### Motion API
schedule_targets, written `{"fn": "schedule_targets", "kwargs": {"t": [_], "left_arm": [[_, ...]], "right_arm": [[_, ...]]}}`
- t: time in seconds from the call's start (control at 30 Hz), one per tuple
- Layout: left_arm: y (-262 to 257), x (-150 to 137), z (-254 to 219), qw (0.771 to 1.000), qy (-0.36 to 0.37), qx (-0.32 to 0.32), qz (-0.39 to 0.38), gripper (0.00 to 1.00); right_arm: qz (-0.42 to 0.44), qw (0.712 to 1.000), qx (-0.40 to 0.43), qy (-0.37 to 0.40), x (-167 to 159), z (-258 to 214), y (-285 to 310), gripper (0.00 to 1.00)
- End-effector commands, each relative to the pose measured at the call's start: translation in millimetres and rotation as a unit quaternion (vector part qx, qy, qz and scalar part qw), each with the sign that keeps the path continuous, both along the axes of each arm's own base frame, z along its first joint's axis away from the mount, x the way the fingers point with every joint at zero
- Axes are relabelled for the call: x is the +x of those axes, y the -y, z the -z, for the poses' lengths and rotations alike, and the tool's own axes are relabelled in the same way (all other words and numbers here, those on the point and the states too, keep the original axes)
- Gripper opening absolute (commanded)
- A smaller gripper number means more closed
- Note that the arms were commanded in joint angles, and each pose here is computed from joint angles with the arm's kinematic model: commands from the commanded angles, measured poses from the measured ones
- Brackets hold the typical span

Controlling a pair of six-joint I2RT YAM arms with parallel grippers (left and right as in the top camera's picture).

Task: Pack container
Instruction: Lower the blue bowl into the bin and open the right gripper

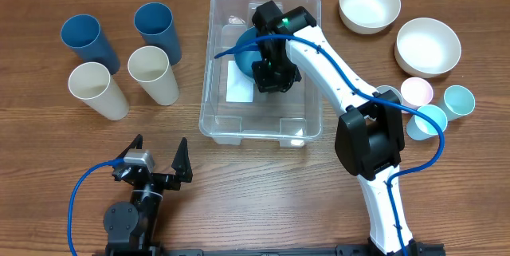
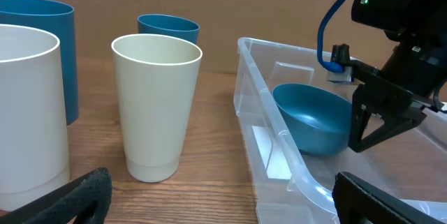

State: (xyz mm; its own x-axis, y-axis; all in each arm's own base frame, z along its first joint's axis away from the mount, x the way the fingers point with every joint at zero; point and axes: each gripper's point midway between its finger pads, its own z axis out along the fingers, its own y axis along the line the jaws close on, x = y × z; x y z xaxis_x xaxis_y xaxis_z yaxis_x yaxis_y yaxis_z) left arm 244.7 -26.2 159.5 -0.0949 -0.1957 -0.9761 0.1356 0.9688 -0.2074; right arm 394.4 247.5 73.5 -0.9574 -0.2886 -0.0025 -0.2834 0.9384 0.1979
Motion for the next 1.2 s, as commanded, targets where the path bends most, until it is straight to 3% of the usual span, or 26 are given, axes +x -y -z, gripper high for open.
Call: {"fn": "schedule_targets", "kwargs": {"t": [0.0,0.43,0.97,1.17], "left_arm": [[0.1,-0.3,0.0,1.000,0.003,0.010,0.000,1.00],[0.1,-0.3,0.0,1.000,0.003,0.010,0.000,1.00],[0.1,-0.3,0.0,1.000,0.003,0.010,0.000,1.00],[0.1,-0.3,0.0,1.000,0.003,0.010,0.000,1.00]], "right_arm": [[-0.002,1.000,-0.012,0.015,6.4,2.8,4.3,0.04],[0.012,0.999,-0.017,0.043,24.5,27.7,14.3,0.04],[0.023,0.996,-0.010,0.087,49.1,24.9,15.9,0.04],[0.018,0.997,-0.016,0.073,41.5,-9.0,19.1,0.04]]}}
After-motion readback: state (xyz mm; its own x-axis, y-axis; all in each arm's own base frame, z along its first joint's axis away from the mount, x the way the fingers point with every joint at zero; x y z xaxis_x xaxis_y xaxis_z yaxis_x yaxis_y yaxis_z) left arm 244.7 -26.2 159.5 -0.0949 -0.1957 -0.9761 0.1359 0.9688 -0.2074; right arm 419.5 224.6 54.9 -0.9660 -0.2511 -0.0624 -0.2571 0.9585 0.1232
